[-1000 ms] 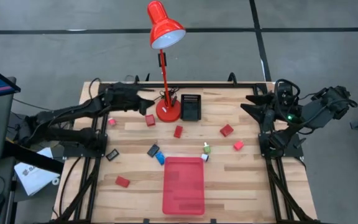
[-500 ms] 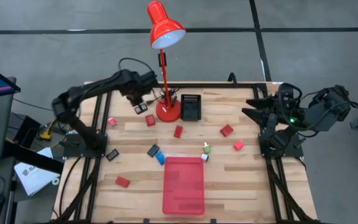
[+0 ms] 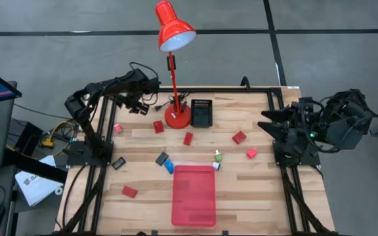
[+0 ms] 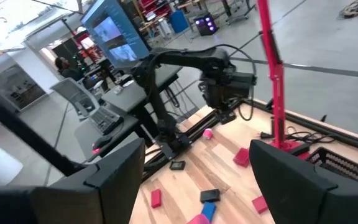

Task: Pick & Place Office items
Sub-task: Put the left pink charger adapter into the red bin

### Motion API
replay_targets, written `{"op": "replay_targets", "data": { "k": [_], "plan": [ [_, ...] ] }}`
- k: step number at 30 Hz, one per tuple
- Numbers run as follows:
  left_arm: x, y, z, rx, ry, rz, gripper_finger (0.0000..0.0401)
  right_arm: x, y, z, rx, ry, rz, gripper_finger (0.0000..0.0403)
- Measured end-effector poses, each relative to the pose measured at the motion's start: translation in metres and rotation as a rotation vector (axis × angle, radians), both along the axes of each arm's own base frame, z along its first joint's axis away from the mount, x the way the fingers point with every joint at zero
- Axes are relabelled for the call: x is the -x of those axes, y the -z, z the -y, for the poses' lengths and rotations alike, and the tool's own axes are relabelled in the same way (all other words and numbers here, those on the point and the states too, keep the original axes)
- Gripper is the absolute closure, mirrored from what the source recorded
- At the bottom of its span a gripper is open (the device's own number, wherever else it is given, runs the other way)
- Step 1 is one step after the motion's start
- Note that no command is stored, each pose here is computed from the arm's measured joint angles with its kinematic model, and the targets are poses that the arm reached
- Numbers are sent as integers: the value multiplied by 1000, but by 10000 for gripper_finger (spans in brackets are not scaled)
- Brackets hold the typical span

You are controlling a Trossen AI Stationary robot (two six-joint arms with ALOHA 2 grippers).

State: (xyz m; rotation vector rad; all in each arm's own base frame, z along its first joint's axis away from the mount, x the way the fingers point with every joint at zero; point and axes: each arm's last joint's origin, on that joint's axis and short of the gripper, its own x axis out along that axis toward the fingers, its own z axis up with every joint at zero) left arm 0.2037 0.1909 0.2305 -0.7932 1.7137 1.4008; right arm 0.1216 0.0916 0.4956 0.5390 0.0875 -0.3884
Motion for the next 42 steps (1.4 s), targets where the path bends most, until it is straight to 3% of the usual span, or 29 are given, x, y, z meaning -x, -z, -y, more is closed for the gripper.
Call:
{"op": "replay_targets", "data": {
  "k": [8,17,21,34,42],
  "plan": [
    [38,20,19,-43,-338,-45,175,2,1,-15,13,-28,19,121],
    [56,39,47,-179,-654,211,163,10,0,-23,13,-44,46,121],
    [62,50,49,-191,-714,255,168,13,0,-26,7,-56,56,121],
    [78,70,51,-259,-890,199,166,16,-1,-32,-20,-59,84,121],
    [85,72,41,-330,-935,205,167,19,0,-37,-31,-68,93,121]
  ]
}}
